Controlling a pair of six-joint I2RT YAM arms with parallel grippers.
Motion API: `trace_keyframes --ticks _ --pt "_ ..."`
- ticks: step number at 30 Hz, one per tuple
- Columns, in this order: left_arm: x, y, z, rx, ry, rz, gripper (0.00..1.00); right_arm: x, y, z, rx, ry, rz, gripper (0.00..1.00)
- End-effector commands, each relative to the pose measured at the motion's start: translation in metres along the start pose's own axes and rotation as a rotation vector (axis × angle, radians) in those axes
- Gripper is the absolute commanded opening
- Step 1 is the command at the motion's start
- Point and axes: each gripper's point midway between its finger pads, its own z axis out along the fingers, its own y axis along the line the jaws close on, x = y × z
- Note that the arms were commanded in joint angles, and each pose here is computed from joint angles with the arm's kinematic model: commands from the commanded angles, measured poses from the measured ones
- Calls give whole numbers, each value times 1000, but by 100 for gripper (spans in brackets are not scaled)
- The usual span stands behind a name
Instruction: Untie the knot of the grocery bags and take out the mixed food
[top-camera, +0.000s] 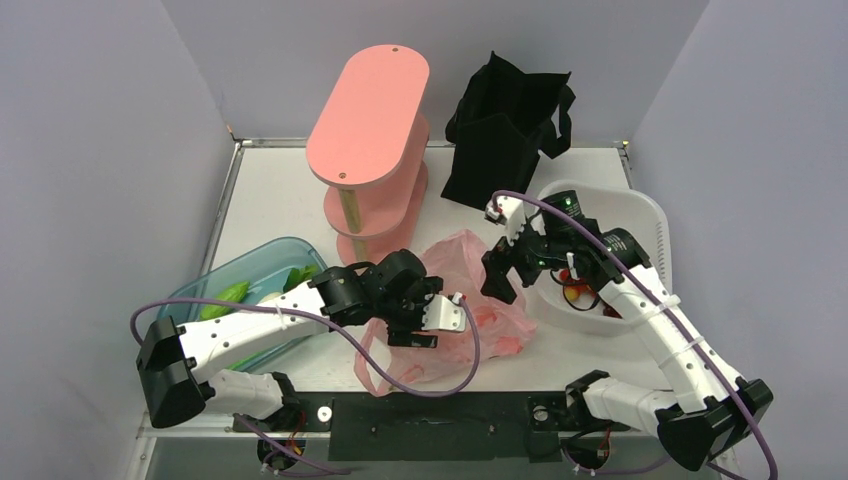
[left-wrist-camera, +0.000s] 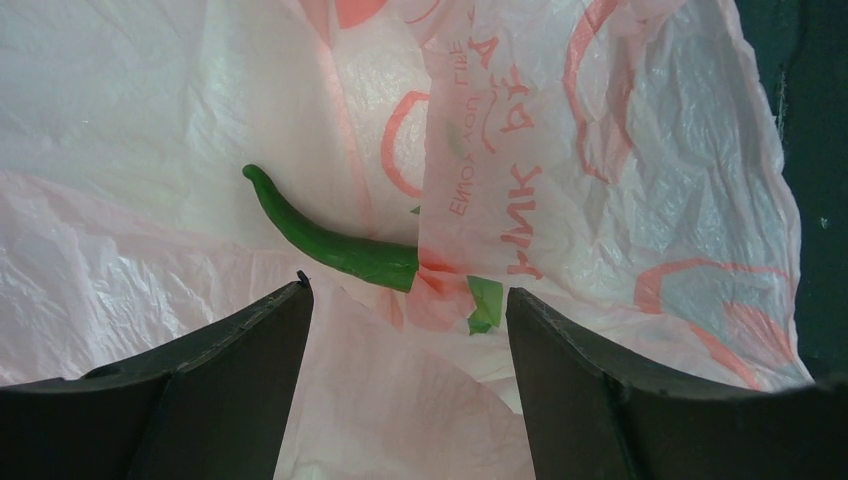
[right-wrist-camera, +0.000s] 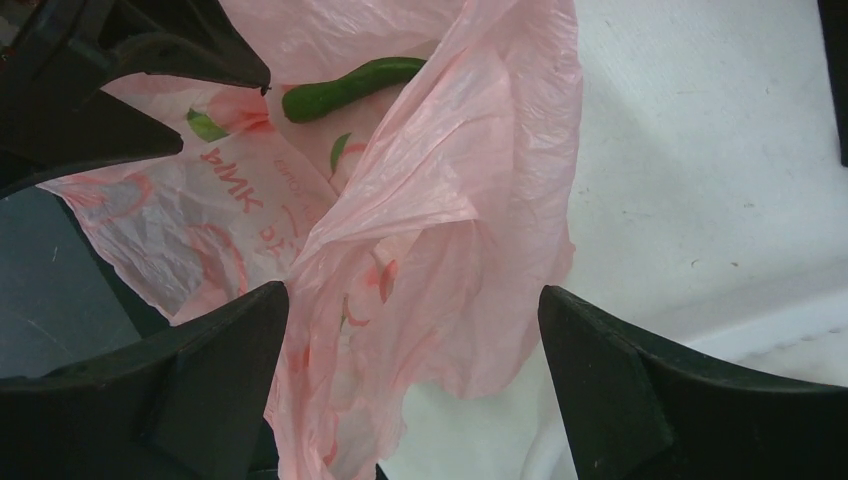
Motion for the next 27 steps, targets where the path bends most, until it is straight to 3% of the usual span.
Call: trace_keyframes --ticks 1,5,9,18,22,24,27 --pt "-4 4 -9 -23 -19 27 69 -18 0 -11 34 -65 -51 91" --pt "-7 7 -10 -31 -26 26 69 -61 8 -40 76 -187 -53 91" --pt "-11 10 -11 -42 -35 28 69 -72 24 -46 125 -185 -39 91" --pt "-13 9 -10 -25 -39 38 68 -4 -19 -15 353 53 -139 95" --pt "-5 9 -12 -35 -22 26 68 14 -22 -10 341 102 -164 93" --pt "3 9 -15 -37 -22 6 68 27 -16 -4 269 131 -159 89" --pt "24 10 -16 -39 -6 -6 67 46 -8 4 170 161 -112 74"
